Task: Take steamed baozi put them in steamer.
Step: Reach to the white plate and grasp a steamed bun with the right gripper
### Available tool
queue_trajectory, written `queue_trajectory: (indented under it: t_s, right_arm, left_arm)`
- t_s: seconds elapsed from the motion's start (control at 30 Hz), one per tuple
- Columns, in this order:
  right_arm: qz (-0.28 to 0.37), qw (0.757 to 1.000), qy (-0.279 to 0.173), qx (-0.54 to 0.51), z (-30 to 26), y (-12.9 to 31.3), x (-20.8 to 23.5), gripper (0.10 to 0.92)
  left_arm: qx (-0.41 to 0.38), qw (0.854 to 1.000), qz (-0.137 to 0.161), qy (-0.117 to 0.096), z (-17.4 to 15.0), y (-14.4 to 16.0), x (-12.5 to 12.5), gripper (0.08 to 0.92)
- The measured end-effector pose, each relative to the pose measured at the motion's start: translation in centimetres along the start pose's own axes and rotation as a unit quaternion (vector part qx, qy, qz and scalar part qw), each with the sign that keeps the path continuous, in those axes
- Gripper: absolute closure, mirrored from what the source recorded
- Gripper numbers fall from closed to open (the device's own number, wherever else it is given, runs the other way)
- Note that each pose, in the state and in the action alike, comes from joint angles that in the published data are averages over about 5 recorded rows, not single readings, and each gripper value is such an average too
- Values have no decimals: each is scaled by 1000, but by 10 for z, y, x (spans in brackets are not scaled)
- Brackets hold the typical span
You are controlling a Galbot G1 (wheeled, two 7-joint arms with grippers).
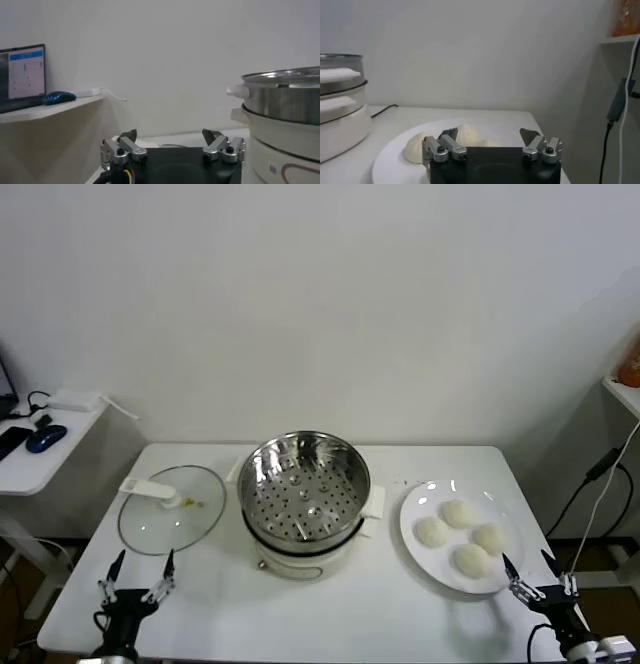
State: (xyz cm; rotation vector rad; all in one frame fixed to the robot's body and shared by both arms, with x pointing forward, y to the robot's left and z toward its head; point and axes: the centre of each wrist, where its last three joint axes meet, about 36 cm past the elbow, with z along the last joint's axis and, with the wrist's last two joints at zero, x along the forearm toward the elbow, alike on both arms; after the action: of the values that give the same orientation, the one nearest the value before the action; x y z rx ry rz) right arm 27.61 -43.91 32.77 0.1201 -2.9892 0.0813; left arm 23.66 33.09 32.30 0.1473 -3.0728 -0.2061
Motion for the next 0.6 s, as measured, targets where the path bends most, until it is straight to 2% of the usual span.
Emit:
queue_trajectory:
  t_s: [0.33, 0.6]
  right_arm:
    - [-65, 992, 13, 103, -54, -25, -61, 200]
    - [-158, 962, 59, 213, -115, -55, -119, 200]
  left_arm:
    - [-4, 1000, 7, 0, 0, -9, 2, 177]
    - [-3, 1000, 7, -8, -2, -15, -2, 177]
